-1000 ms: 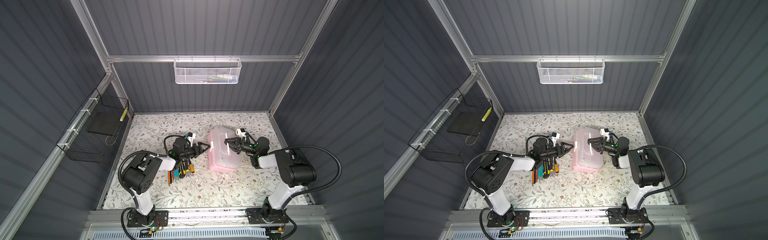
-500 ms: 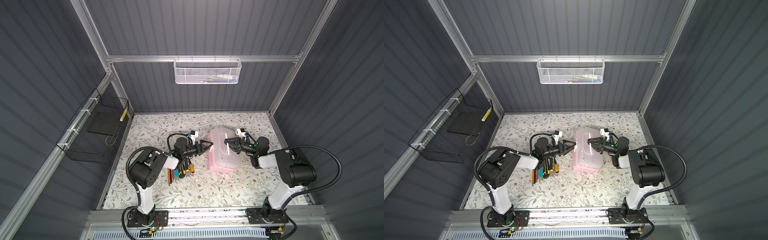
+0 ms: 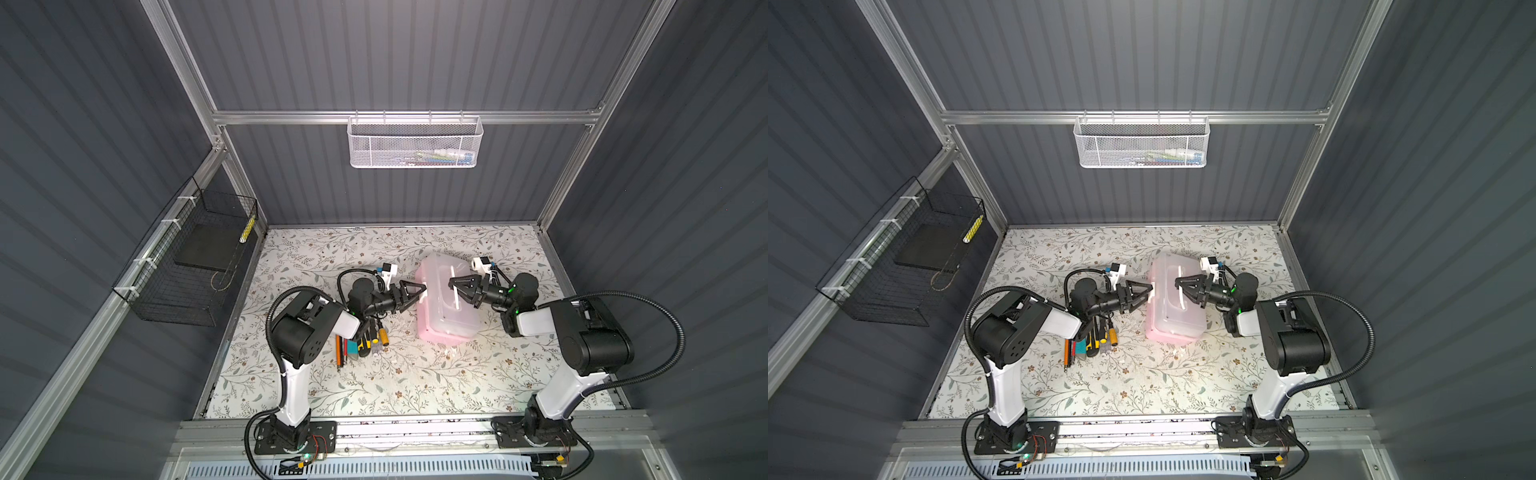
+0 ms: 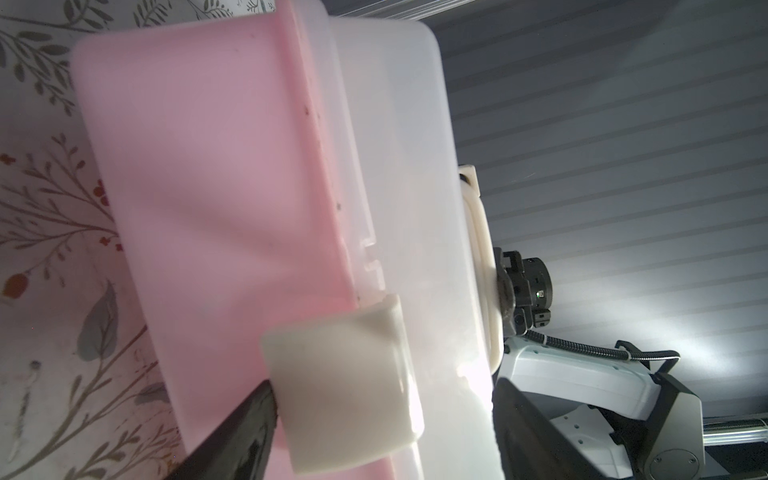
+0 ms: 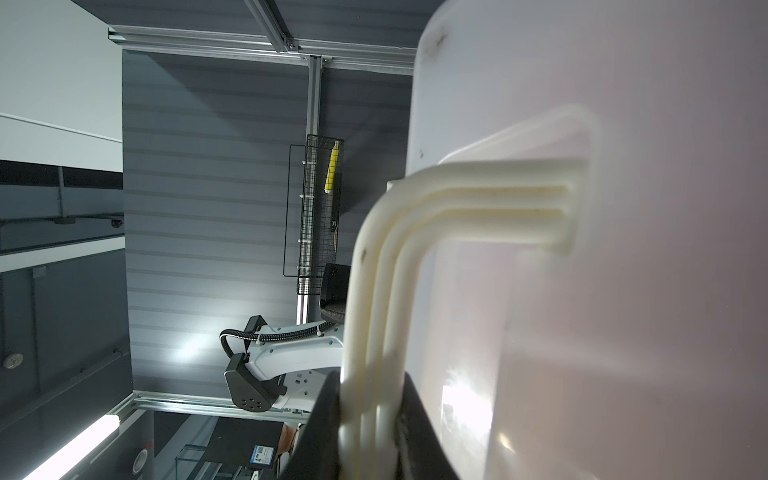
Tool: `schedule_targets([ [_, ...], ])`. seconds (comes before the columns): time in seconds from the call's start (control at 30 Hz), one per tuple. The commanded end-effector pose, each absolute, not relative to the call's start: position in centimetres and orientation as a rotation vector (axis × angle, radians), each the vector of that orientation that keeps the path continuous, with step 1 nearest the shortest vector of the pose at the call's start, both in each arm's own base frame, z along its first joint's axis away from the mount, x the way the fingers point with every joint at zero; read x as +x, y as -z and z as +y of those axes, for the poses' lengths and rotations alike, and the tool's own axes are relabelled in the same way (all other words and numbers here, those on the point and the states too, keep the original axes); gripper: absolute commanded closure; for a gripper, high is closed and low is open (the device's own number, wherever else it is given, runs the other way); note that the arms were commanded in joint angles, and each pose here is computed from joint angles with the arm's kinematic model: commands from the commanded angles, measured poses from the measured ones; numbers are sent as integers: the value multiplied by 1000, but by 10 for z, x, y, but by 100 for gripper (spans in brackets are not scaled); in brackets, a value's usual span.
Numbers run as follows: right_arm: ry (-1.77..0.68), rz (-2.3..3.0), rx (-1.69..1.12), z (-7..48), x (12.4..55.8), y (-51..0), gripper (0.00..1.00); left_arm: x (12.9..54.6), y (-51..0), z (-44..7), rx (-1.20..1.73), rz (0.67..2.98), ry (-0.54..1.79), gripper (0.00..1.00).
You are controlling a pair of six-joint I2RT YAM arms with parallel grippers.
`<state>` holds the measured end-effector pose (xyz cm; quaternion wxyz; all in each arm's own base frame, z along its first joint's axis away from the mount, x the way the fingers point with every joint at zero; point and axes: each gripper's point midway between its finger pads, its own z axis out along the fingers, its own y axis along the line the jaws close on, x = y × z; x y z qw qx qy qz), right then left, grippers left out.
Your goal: Pack the tool kit
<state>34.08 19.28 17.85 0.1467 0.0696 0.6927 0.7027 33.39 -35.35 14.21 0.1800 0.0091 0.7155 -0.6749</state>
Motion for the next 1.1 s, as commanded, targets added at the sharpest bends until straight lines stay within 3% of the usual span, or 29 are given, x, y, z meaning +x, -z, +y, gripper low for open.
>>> schedule_targets([
  [0.0,-2023,2062,183,199,333,-160,100,327,-162,-360,118,1959,1963,19],
  [0.3,-1978,2115,198,198,331,-148,100,337,-185,-341,53,1839,2093,18],
  [0.8,-1747,2245,188,192,330,-143,100,340,-207,-322,40,1788,2075,17],
  [1.07,-1623,2301,188,191,332,-139,100,357,-178,-298,7,1996,1784,17],
])
